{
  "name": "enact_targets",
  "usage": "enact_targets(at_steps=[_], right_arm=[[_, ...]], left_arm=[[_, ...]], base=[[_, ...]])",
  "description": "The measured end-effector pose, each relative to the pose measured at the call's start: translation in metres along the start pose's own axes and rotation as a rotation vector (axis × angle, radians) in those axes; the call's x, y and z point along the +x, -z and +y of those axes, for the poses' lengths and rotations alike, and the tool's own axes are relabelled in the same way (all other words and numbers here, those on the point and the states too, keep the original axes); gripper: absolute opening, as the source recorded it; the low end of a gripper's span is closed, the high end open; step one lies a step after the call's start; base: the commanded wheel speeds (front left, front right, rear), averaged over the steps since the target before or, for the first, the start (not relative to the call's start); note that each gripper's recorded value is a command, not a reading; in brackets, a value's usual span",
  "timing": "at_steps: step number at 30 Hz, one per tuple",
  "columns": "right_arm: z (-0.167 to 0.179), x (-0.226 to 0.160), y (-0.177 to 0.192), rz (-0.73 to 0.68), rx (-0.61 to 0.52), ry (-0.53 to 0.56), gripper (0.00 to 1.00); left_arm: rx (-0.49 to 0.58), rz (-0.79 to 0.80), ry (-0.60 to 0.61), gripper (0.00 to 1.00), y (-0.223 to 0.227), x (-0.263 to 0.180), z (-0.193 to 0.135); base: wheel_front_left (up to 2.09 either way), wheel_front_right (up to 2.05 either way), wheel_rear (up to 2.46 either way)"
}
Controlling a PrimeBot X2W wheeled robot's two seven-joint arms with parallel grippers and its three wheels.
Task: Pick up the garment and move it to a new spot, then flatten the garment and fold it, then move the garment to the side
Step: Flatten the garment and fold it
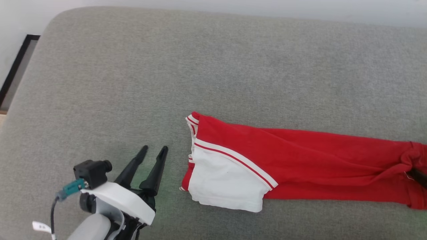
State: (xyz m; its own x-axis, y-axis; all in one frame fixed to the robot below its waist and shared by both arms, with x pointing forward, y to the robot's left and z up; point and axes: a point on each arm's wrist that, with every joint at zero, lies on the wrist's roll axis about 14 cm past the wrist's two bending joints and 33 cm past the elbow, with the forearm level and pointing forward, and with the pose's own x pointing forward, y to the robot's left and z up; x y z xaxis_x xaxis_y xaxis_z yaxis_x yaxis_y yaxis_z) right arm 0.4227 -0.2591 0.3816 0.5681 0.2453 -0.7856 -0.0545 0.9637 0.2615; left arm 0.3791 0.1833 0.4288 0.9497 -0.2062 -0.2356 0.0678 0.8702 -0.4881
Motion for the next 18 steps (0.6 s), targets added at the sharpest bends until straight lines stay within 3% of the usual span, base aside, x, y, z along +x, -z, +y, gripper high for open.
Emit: enact_targets(at_steps=[2,9,18], right_arm=[[0.001,0.003,0.0,0.018,0.0,0.002,1.0],[0.005,0.009,0.002,0.046,0.01,0.003,1.0],[0.008,0.013,0.007,0.078,0.007,0.008,1.0]], left_arm=[[0.067,-0.03,-0.025,1.0,-0.003,-0.005,0.005],[0.153,-0.124,-0.12,1.0,-0.01,-0.021,0.015],[0.413,-0.213,-0.15,1.0,-0.035,-0.028,0.011]], base=[[0.0,0.0,0.0],[0.0,0.0,0.0],[0.0,0.0,0.0]])
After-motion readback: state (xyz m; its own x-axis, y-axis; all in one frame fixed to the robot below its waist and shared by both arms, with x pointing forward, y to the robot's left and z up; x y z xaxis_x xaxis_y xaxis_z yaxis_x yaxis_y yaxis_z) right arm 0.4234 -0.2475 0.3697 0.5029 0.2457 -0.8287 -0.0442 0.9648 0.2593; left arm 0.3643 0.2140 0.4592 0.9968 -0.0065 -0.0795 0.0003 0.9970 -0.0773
